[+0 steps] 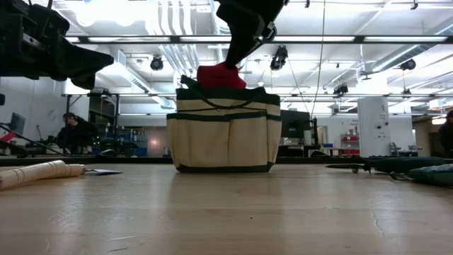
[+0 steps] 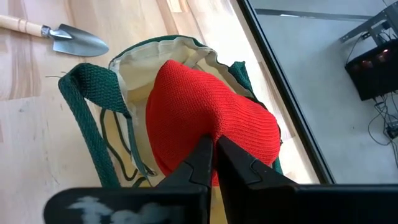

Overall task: Pick & Place Garden tools in Gardening bag
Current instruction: Put the red gloves into the light brown gardening bag, then put the bottom green shear scissors into the light brown gardening bag

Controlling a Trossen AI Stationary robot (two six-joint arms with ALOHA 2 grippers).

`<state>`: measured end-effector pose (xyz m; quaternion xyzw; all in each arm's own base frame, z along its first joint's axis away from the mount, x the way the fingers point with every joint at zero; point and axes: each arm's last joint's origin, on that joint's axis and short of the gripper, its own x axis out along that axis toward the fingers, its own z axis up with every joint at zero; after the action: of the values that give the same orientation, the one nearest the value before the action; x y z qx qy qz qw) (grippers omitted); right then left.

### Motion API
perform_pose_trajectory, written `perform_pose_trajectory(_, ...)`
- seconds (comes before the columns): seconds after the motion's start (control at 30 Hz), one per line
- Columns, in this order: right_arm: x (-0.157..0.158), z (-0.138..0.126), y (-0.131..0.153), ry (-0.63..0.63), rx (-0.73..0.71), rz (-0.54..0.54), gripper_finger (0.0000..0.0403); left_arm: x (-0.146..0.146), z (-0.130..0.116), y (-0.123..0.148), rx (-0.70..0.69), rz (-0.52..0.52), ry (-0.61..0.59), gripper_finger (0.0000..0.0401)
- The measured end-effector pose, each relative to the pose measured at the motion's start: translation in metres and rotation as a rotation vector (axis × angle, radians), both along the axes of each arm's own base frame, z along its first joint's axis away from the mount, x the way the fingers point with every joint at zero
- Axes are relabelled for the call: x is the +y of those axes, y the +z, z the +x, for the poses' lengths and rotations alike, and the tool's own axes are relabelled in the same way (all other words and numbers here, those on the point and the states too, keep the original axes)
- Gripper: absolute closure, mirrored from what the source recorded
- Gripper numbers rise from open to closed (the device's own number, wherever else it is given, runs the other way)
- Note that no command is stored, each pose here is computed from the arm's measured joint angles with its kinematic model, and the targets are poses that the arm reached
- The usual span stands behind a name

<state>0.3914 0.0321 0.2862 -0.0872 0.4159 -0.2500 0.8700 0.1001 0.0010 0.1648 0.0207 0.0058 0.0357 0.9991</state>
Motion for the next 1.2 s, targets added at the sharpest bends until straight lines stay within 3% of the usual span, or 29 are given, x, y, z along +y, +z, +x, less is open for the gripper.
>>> perform_pose_trajectory(0.63, 0.003, -0.005, 0.004, -0.023, -0.001, -0.038, 0.0248, 0.0, 0.0, 0.0, 0.0, 0.0, 0.0, 0.0364)
perform_pose_trajectory(0.83, 0.02, -0.017, 0.008, 0.022, 0.058, -0.043, 0.0239, 0.0, 0.0, 0.0, 0.0, 0.0, 0.0, 0.0364)
perform_pose_trajectory(1.2, 0.066, -0.048, 0.001, 0.073, 0.199, -0.005, 0.0261, 0.0, 0.0, 0.0, 0.0, 0.0, 0.0, 0.0364)
